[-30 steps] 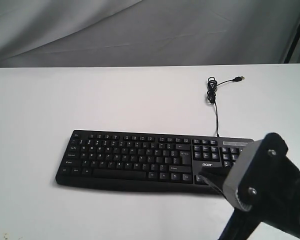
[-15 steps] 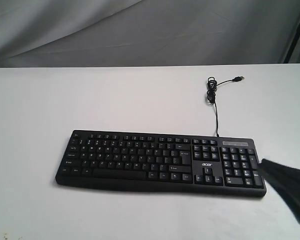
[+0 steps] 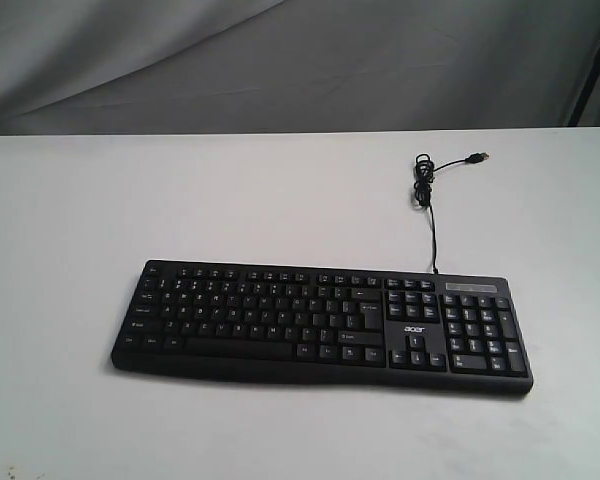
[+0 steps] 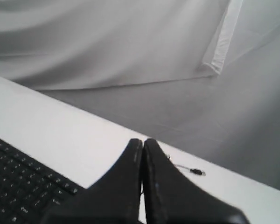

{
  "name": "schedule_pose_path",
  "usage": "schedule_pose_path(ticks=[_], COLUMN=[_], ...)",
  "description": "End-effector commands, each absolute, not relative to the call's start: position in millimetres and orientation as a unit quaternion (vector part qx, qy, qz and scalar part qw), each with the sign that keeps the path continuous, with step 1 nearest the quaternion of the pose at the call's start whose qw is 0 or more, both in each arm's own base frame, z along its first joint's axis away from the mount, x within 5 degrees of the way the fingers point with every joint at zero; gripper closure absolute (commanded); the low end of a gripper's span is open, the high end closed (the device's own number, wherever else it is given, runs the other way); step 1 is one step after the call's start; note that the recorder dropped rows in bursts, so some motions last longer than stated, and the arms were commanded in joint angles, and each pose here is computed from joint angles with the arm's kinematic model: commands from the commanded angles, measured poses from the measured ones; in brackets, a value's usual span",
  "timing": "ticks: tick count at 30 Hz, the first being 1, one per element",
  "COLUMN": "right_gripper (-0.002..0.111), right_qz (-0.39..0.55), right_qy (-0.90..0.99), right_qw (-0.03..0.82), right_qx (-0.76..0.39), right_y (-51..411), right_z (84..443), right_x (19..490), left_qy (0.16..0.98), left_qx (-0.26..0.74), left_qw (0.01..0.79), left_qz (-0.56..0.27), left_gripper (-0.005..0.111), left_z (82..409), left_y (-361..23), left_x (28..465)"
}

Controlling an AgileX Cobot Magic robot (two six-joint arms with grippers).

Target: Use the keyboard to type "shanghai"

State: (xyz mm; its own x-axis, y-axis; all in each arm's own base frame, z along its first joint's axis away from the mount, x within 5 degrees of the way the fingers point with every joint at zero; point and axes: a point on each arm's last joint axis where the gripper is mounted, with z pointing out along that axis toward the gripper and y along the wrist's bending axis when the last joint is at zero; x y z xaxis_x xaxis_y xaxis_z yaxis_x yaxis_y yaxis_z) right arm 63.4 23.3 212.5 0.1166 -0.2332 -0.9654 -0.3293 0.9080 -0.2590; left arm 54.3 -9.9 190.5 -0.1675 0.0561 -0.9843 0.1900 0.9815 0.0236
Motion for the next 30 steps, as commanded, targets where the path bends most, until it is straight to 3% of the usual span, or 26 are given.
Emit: schedule_pose_path(ticks=[1,19,30], right_gripper=[0.108,0.108,0.108], right_qz=[0.037,0.059,0.061], right_qy=[0.645,0.645,0.715], right_qw=[0.735,0.739,0.672], right_qx=[-0.203,-0.184,-0.185], right_y=[20.1,20.0,18.9], right_z=[213.7,215.0,197.6], right_x=[54.4,53.8,54.3], left_qy=[0.761,0.761,0.761], left_qx=[0.081,0.081,0.081], left_qw=[0.641,0.641,0.641], left_qz=[-0.054,-0.054,-0.054], left_gripper=[0.107,0.107,0.107], left_z=[189.7,189.7,189.7], left_y=[-10.1,-10.1,-10.1], left_x=[54.2,54.2,54.2])
